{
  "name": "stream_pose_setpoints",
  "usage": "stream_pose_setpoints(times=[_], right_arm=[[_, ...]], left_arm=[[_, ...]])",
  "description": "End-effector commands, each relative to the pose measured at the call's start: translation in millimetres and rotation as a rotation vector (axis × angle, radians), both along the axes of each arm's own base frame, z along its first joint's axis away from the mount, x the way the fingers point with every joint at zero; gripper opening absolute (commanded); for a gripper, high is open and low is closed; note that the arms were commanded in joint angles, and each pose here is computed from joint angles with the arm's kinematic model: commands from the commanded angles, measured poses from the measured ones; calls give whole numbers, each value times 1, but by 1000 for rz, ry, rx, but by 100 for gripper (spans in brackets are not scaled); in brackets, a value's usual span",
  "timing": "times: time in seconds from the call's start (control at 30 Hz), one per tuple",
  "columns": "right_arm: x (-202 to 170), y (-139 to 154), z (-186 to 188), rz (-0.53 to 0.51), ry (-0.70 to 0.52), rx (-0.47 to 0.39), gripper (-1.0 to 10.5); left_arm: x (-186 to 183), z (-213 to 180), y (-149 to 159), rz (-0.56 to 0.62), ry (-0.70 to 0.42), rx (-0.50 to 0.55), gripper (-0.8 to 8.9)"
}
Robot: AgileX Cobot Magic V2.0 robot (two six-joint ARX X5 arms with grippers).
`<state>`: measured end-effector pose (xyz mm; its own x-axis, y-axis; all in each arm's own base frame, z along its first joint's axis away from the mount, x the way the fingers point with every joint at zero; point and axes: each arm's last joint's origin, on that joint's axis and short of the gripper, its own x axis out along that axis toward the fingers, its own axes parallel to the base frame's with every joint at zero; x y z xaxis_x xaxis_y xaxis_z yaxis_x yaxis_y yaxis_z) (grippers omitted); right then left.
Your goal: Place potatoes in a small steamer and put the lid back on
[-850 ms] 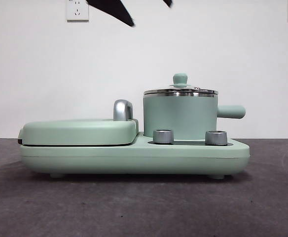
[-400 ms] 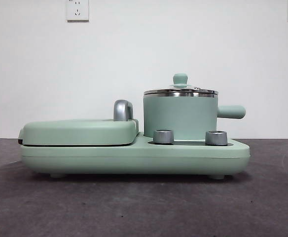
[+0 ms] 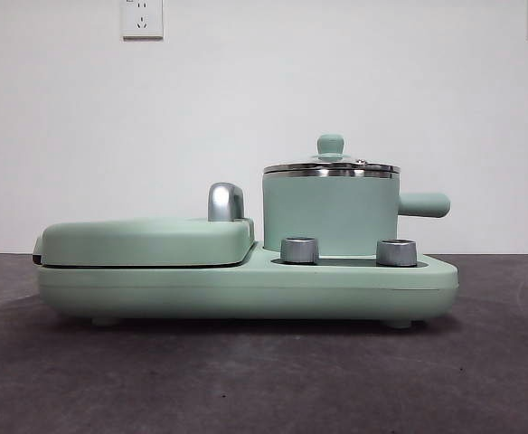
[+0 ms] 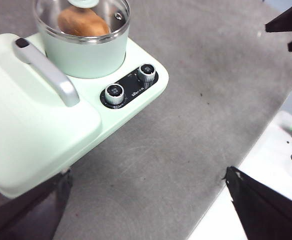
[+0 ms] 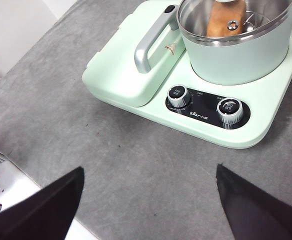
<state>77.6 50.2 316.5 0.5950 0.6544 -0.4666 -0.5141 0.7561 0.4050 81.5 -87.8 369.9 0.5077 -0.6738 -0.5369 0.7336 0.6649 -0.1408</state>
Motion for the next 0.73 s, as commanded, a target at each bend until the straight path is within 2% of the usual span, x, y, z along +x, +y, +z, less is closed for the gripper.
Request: stream_pose_setpoints(times=[0.03,0.07,0.1,0.13,0.73], right_arm=[[0,1,4,0,-2,19,296],[0,1,4,-2,-1,22,113],[0,1,4,-2,-1,21,-30],[0,1,4,-6,-1,20,27],[0,1,4,-3,-2,22,15]], left_arm=[[-12,-11,11,13,-12,-40,263],[-16,-15,15,13,-16,-43,67],[-19,-17,18,15,-17,-50,5],[-21,-20,21,17,-19,-57,11],[-30,-20,30,21,-40,-92,6]])
